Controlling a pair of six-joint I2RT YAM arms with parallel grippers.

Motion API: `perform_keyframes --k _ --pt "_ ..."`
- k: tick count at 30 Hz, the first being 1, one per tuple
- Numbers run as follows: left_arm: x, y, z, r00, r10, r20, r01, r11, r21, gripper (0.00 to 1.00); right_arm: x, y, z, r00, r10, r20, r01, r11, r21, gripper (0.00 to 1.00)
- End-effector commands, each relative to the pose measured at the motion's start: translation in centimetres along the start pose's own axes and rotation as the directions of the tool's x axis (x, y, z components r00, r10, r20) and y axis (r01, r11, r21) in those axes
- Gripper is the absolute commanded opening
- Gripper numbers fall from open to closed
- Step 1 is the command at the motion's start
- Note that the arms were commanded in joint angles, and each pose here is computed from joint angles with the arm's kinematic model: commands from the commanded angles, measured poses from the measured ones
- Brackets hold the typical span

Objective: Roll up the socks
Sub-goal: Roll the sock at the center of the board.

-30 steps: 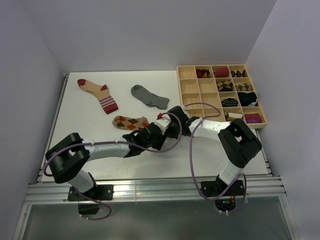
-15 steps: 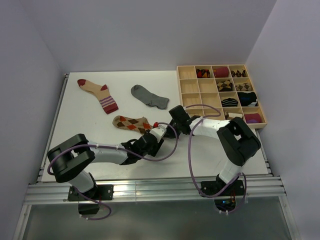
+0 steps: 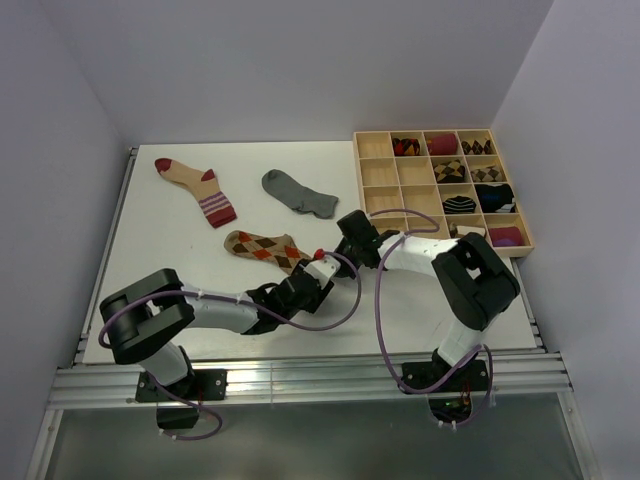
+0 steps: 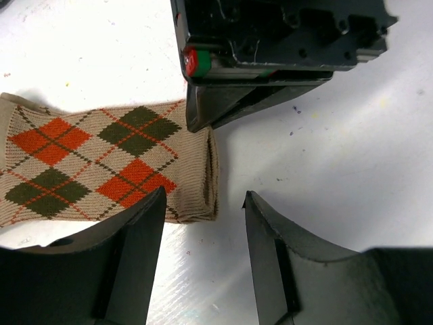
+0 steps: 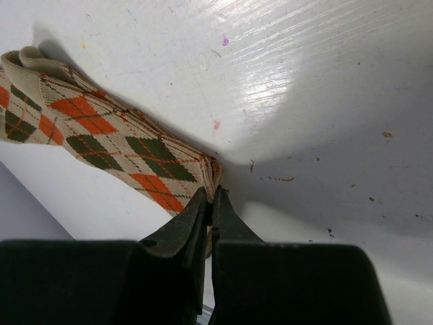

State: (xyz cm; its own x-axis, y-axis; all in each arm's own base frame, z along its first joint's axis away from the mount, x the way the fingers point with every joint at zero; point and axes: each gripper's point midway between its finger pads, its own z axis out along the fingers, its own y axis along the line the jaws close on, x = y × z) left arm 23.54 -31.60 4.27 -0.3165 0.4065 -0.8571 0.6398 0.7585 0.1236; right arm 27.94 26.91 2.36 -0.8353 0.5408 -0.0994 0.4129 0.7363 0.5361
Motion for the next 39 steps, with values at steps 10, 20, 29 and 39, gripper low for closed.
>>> perform_keyframes --k 10,20,29,39 --pt "-0.1 0.4 2.0 0.999 0.051 -0.004 -0.051 0.996 -0.075 0.53 -0.5 1.4 0.1 1.000 0.007 -0.005 -0.008 0.999 -0.032 0.00" --pt "0.4 0.4 2.0 0.999 0.036 -0.026 -0.038 0.996 -0.083 0.20 -0.5 1.6 -0.1 1.000 0.008 0.001 -0.007 0.999 -0.044 0.00" --pt "0.4 -0.3 1.9 0.999 0.006 -0.053 -0.009 0.999 -0.049 0.00 -1.4 3.8 -2.0 0.998 -0.021 0.060 0.029 0.988 -0.149 0.18" --pt "1.0 -1.5 1.8 0.986 -0.087 -0.140 0.089 0.996 0.008 0.00 -4.9 6.3 -7.2 0.966 -0.036 0.254 0.097 0.968 -0.233 0.50"
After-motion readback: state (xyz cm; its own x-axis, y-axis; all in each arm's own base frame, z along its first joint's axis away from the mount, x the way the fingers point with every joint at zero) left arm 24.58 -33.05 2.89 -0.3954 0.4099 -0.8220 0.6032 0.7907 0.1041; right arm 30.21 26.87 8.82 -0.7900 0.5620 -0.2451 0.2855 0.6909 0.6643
